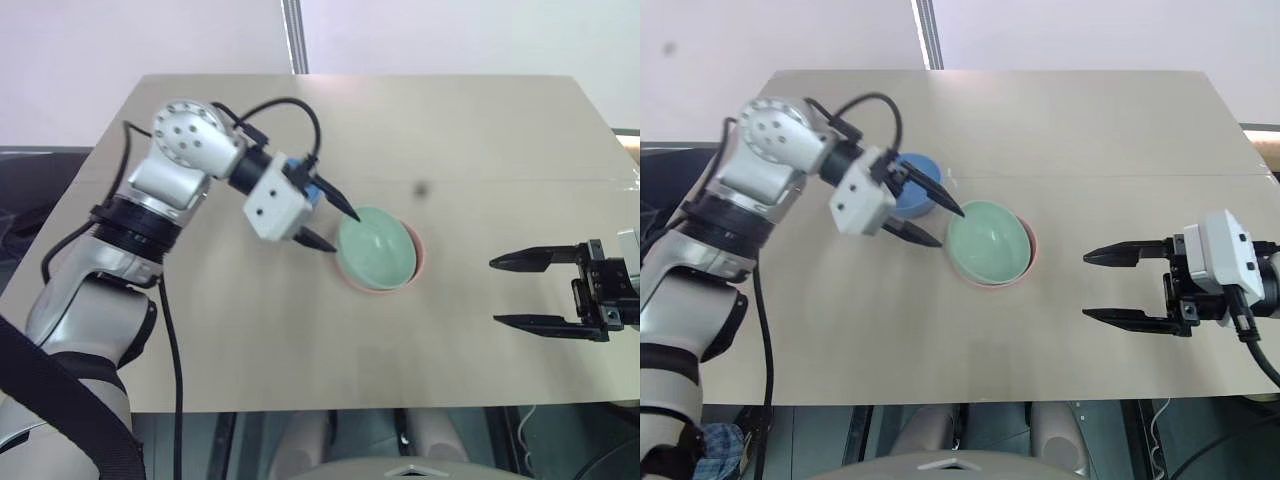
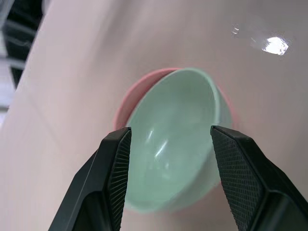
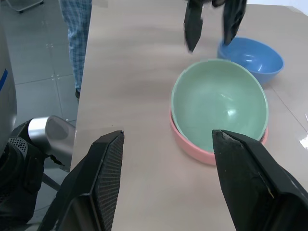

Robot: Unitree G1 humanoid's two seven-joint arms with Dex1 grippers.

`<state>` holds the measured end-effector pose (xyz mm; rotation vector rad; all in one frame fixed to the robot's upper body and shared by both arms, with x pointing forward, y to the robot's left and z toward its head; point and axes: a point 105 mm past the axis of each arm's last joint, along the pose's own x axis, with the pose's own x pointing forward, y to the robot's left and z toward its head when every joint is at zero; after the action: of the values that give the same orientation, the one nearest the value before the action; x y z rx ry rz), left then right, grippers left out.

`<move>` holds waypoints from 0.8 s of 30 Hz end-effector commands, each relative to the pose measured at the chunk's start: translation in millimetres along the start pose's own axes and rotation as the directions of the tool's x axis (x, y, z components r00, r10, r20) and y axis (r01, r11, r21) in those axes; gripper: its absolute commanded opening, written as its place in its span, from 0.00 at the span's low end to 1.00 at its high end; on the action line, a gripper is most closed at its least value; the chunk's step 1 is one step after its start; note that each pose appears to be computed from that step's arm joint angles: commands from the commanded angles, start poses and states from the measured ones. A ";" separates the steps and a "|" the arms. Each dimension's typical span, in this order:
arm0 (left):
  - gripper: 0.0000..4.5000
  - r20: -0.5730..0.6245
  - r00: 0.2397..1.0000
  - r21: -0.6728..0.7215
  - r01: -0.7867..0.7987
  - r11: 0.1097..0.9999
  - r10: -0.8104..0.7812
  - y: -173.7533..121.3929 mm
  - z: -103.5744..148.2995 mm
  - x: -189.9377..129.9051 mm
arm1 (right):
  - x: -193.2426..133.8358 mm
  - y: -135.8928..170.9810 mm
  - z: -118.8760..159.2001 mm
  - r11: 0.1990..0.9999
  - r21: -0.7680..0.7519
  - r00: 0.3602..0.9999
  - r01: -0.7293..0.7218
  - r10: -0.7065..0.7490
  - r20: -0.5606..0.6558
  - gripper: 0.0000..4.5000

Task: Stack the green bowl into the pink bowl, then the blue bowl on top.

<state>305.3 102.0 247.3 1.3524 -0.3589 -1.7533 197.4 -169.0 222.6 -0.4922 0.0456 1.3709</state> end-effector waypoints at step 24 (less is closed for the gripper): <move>0.62 -0.509 0.857 -0.238 -0.049 0.970 -0.082 -73.0 -116.3 -42.6 | -16.6 -47.9 -2.1 0.949 -0.038 0.944 0.314 -0.316 -0.095 0.72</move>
<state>373.7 209.1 169.9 1.5549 0.2065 -1.3568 235.2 -185.0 239.7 -0.5310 0.0177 1.0854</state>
